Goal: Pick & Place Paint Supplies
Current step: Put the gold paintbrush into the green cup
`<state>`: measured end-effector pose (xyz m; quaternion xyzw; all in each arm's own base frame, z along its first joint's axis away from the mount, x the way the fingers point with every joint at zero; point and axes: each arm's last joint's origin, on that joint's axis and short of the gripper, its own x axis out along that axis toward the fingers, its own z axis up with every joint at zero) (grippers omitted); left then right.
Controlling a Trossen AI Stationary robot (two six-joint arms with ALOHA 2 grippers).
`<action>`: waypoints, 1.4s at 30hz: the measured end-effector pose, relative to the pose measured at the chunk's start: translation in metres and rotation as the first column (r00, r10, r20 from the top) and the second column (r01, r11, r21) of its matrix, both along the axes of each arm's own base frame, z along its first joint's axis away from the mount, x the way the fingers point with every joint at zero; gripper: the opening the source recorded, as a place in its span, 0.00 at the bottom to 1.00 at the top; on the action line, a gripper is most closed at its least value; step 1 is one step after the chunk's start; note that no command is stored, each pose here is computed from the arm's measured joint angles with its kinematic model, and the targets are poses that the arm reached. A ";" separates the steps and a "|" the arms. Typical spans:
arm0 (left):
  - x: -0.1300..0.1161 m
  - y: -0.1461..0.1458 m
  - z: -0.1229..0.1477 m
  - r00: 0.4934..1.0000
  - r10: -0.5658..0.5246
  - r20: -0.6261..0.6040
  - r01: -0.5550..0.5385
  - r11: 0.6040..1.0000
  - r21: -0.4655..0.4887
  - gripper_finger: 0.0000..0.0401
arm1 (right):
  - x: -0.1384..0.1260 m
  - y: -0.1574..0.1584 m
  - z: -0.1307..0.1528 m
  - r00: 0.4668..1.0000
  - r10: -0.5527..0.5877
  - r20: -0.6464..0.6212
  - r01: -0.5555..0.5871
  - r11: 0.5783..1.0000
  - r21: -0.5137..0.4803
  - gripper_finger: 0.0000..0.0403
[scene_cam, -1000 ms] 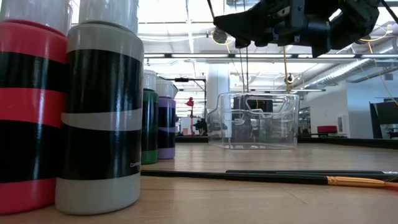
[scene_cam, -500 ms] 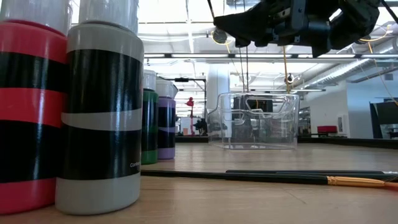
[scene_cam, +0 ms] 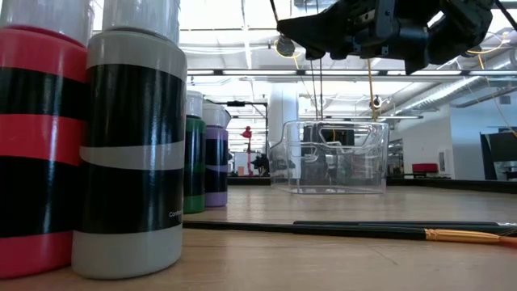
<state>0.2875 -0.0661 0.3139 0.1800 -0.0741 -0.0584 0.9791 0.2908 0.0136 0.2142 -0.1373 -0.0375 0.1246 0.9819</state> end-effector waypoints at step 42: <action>-0.133 0.038 -0.050 0.875 0.427 -0.229 -0.474 0.854 -0.217 0.00 | 0.000 0.014 -0.011 0.986 -0.082 -0.146 0.099 0.989 0.112 0.32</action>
